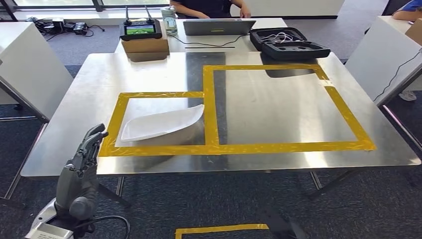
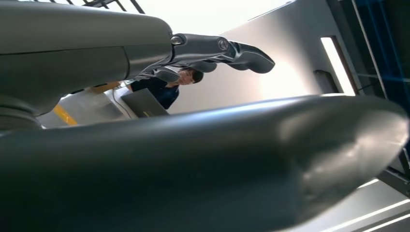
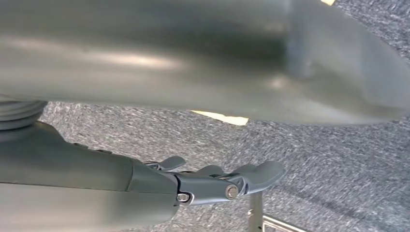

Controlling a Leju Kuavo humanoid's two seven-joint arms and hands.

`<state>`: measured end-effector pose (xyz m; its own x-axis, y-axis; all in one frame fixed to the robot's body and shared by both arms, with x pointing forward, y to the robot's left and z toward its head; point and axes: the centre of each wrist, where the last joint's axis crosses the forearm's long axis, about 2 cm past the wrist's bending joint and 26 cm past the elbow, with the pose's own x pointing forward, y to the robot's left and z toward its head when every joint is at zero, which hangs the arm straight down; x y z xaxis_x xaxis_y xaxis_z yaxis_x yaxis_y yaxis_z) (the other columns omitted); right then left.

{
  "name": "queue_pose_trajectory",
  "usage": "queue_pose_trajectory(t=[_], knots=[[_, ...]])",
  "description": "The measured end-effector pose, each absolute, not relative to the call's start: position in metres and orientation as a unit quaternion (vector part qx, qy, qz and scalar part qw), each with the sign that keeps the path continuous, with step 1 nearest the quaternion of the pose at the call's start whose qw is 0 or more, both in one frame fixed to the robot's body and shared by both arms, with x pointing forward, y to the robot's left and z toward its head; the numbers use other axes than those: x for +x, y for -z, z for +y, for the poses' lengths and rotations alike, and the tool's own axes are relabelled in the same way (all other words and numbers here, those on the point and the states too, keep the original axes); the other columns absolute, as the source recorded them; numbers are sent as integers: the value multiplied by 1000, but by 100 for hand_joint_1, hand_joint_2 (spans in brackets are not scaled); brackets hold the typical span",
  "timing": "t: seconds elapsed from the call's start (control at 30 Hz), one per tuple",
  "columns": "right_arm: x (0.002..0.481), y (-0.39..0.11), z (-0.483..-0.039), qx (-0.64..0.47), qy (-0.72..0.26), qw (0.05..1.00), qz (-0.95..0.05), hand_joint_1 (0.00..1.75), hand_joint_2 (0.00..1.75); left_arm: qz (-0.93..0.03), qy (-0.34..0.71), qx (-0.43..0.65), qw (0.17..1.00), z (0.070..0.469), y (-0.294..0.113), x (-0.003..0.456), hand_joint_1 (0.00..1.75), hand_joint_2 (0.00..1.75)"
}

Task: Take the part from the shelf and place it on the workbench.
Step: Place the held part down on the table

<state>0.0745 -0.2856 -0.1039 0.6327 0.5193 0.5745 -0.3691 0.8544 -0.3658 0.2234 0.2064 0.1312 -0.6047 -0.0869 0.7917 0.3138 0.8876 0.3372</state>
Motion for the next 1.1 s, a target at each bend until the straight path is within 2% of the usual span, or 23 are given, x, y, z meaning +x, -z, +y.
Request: queue_pose_trajectory(t=[0.23, 0.87, 1.1], knots=[[75, 104, -285, -110, -247, 899, -344, 0, 0, -872, 222, -67, 432, 202, -130, 210, 0, 0], [85, 102, -280, -110, -244, 901, -342, 0, 0, -873, 228, -42, 428, 199, -133, 209, 0, 0], [83, 102, -279, -112, -233, 904, -341, 0, 0, -858, 243, -56, 449, 193, -126, 205, 0, 0]])
